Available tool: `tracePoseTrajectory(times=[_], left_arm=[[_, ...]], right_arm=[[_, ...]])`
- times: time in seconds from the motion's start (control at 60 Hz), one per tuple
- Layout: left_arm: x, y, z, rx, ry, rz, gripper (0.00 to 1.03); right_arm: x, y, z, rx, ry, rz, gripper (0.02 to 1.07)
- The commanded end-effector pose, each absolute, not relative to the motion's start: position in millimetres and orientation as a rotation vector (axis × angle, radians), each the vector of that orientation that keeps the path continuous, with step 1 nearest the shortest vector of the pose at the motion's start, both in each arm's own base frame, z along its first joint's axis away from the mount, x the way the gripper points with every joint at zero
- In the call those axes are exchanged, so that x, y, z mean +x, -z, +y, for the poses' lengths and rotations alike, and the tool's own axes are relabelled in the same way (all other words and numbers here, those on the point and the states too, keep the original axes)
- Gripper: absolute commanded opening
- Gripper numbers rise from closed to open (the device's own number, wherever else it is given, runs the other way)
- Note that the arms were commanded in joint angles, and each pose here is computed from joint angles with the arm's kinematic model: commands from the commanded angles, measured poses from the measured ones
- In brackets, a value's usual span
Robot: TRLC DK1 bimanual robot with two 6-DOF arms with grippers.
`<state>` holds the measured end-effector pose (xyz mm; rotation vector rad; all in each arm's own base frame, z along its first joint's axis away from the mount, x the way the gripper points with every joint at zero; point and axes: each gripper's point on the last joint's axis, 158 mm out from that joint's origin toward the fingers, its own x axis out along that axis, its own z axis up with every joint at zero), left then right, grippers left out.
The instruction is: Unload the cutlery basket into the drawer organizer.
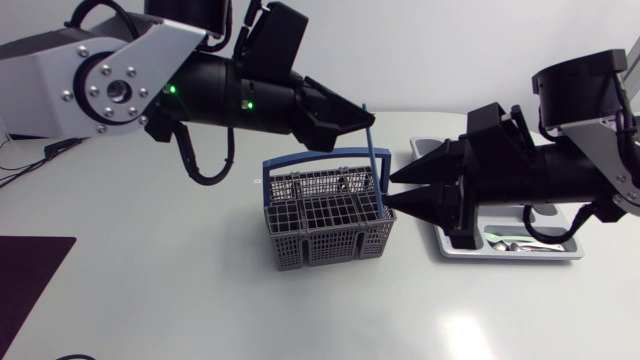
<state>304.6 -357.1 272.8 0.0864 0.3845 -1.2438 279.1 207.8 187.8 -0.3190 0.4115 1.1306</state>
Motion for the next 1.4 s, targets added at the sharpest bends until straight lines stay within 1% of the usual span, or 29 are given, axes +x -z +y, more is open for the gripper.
tracePoseTrajectory(times=[0.0, 0.033, 0.083, 0.133, 0.183, 0.233, 0.6, 0.817, 0.883, 0.933, 0.967, 0.983, 1.0, 1.1, 1.133, 1.15, 1.233, 1.383], left_arm=[[303.0, -279.5, -365.4, 0.055, 1.264, 0.384, 0.03], [302.5, -279.5, -365.9, 0.055, 1.265, 0.384, 0.03], [301.4, -279.5, -366.8, 0.055, 1.268, 0.385, 0.03], [300.2, -279.5, -367.7, 0.054, 1.271, 0.386, 0.03], [300.3, -280.2, -367.8, 0.054, 1.271, 0.385, 0.03], [299.8, -280.2, -368.3, 0.054, 1.272, 0.385, 0.03], [299.9, -278.0, -366.3, 0.059, 1.269, 0.386, 0.03], [302.3, -279.4, -364.6, 0.055, 1.262, 0.384, 0.03], [305.6, -282.5, -362.6, 0.049, 1.254, 0.380, 0.05], [306.6, -284.9, -362.5, 0.043, 1.252, 0.377, 0.12], [308.9, -288.2, -361.5, 0.033, 1.246, 0.372, 0.28], [308.8, -289.2, -361.4, 0.032, 1.246, 0.370, 0.31], [310.8, -291.2, -360.3, 0.027, 1.241, 0.366, 0.40], [313.7, -300.8, -357.1, 0.021, 1.232, 0.346, 0.85], [315.5, -303.8, -354.6, 0.015, 1.224, 0.341, 0.96], [316.8, -305.5, -353.5, 0.013, 1.219, 0.338, 1.00], [325.0, -315.2, -343.4, -0.003, 1.186, 0.315, 1.00], [343.2, -323.7, -321.4, 0.032, 1.062, 0.269, 0.99]], right_arm=[[283.2, -195.9, 217.1, -0.300, -1.140, 0.400, 0.57], [283.4, -195.1, 218.3, -0.299, -1.141, 0.404, 0.56], [283.7, -195.0, 221.6, -0.295, -1.149, 0.408, 0.52], [285.4, -194.5, 223.0, -0.292, -1.149, 0.410, 0.52], [286.6, -193.3, 225.0, -0.290, -1.153, 0.415, 0.47], [287.6, -192.7, 225.6, -0.288, -1.153, 0.418, 0.46], [287.1, -192.6, 228.9, -0.282, -1.153, 0.429, 0.08], [282.9, -188.8, 227.7, -0.283, -1.153, 0.447, 0.08], [280.6, -188.9, 226.9, -0.283, -1.154, 0.451, 0.08], [279.1, -188.2, 226.2, -0.283, -1.153, 0.457, 0.08], [278.2, -187.6, 225.1, -0.286, -1.152, 0.461, 0.08], [277.7, -187.7, 224.9, -0.287, -1.153, 0.462, 0.08], [277.6, -187.0, 223.8, -0.287, -1.151, 0.465, 0.08], [275.3, -185.7, 218.8, -0.290, -1.144, 0.474, 0.08], [275.1, -185.6, 216.1, -0.291, -1.138, 0.477, 0.08], [275.0, -185.9, 214.5, -0.292, -1.135, 0.476, 0.08], [277.4, -184.7, 204.4, -0.288, -1.106, 0.484, 0.08], [290.6, -186.7, 175.3, -0.274, -1.017, 0.495, 0.08]])
